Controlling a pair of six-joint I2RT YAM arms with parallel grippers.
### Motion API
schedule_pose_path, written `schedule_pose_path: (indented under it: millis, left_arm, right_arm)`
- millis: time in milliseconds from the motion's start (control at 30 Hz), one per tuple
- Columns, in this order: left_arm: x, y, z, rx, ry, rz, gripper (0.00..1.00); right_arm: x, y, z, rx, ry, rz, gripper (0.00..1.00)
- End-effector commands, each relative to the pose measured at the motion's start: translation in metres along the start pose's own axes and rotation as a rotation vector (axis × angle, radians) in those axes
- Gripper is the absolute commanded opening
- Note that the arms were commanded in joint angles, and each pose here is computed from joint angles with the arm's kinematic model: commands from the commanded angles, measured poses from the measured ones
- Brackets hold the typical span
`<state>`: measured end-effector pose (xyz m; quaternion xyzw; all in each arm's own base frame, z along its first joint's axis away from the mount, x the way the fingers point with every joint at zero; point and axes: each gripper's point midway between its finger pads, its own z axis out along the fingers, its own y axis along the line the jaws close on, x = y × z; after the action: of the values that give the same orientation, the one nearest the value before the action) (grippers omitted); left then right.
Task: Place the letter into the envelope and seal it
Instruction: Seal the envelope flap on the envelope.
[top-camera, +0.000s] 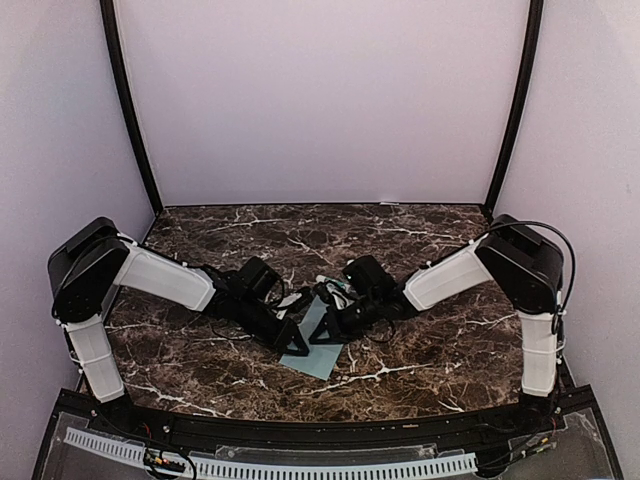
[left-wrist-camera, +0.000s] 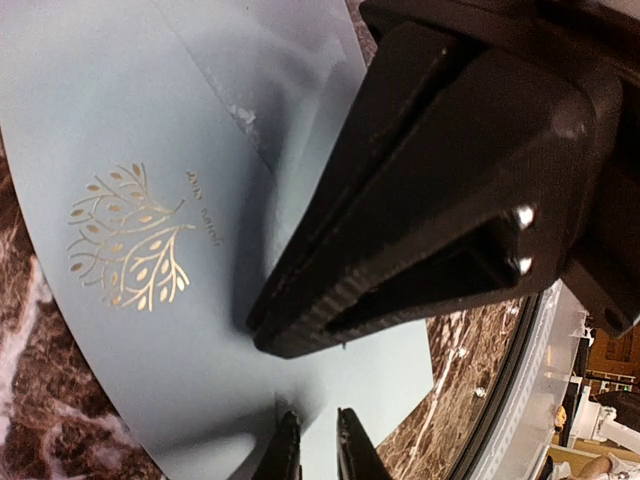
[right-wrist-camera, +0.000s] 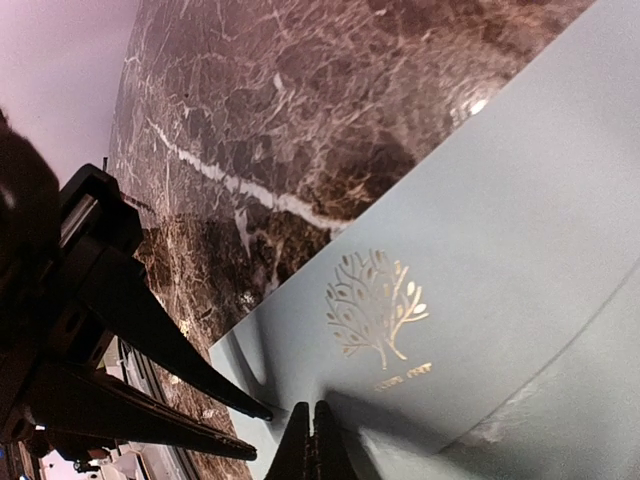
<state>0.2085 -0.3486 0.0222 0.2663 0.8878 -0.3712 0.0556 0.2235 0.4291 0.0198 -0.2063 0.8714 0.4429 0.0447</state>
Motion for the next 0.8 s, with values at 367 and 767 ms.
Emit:
schedule_pose_path:
  millis: [367, 767]
  left_arm:
    - [0.010, 0.013, -0.003, -0.072, 0.021, -0.013, 0.13]
    - [-0.027, -0.016, -0.025, -0.042, -0.079, 0.057, 0.21]
  right_arm:
    - [-0.037, -0.069, -0.022, 0.195, -0.083, 0.048, 0.00]
    - [-0.063, 0.008, -0.064, 0.038, -0.168, -0.133, 0.00]
